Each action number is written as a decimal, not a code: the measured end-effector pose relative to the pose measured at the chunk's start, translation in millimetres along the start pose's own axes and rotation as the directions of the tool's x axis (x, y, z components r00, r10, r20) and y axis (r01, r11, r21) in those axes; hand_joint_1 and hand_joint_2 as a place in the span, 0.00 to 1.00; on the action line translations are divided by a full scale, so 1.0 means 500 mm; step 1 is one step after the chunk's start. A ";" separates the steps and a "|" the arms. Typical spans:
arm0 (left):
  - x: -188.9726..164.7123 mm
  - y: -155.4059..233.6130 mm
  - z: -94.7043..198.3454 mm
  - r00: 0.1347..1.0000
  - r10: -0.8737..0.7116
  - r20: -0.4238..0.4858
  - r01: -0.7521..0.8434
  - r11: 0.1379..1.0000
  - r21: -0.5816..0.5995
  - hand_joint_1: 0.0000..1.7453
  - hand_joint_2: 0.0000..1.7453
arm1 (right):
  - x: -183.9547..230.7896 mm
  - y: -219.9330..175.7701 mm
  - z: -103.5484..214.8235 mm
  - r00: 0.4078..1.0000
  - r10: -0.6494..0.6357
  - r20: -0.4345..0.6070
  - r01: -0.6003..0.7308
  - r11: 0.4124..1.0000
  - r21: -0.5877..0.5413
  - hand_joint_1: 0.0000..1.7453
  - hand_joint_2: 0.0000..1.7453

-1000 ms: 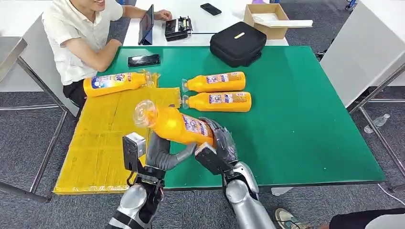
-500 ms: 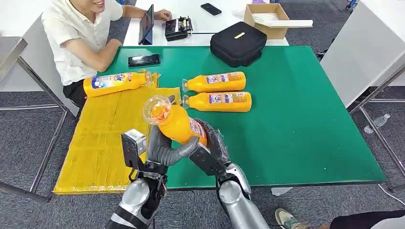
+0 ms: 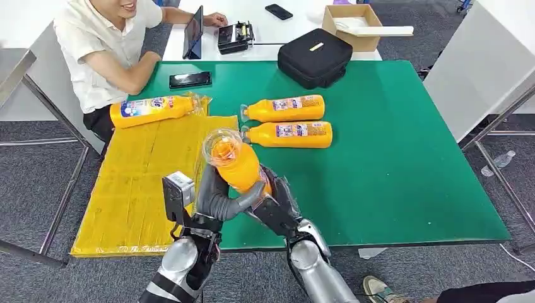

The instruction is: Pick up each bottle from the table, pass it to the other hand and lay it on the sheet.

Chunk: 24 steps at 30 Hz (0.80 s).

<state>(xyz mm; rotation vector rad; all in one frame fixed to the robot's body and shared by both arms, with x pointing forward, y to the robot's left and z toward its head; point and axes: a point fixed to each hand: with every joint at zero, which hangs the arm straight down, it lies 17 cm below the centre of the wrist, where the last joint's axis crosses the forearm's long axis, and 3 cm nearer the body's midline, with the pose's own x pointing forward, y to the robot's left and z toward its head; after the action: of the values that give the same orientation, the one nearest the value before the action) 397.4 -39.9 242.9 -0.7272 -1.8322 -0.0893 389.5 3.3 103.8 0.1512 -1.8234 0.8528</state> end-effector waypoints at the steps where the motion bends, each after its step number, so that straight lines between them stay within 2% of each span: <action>1: 0.000 0.000 0.000 1.000 0.000 0.000 0.000 1.000 0.000 0.89 1.00 | -0.001 0.001 0.001 1.000 0.001 0.000 -0.001 1.000 0.002 1.00 1.00; 2: 0.000 0.000 0.000 1.000 0.000 0.000 0.000 1.000 0.000 1.00 1.00 | -0.001 0.003 0.002 1.000 0.000 0.000 0.000 1.000 0.004 1.00 1.00; 9: -0.001 -0.007 0.001 1.000 0.015 0.000 -0.015 1.000 -0.018 1.00 1.00 | -0.001 0.005 0.001 1.000 -0.015 0.007 0.015 1.000 0.007 1.00 1.00; 10: -0.001 -0.010 0.000 1.000 0.006 0.003 -0.006 1.000 -0.024 1.00 1.00 | 0.000 0.004 0.001 1.000 -0.021 0.009 0.021 1.000 0.005 0.84 1.00; 11: -0.001 -0.015 -0.001 1.000 -0.003 0.003 0.003 0.999 -0.032 1.00 1.00 | 0.001 0.002 0.000 1.000 -0.020 0.009 0.020 1.000 0.003 0.23 1.00; 12: -0.002 -0.017 -0.001 1.000 -0.014 0.003 0.015 0.999 -0.038 1.00 1.00 | 0.000 0.000 -0.002 1.000 -0.017 0.005 0.017 1.000 0.002 0.00 1.00; 20: 0.010 -0.041 -0.002 0.994 -0.110 0.028 0.112 0.989 -0.091 1.00 1.00 | -0.043 -0.017 0.013 0.997 -0.024 -0.076 0.019 0.998 -0.057 0.00 1.00; 22: 0.025 -0.038 -0.006 0.971 -0.230 0.068 0.235 0.969 -0.077 1.00 1.00 | -0.069 -0.025 0.033 0.993 -0.035 -0.112 0.026 0.996 -0.084 0.00 1.00; 24: 0.049 -0.024 -0.012 0.900 -0.418 0.124 0.423 0.906 -0.022 1.00 1.00 | -0.102 -0.049 0.059 0.986 -0.053 -0.155 0.033 0.991 -0.132 0.00 1.00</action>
<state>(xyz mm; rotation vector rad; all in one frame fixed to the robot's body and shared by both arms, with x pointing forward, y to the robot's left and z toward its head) 391.4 -41.4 269.9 -0.3614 -2.0826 -0.3823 400.2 -47.0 66.6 0.0386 -1.7140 0.6942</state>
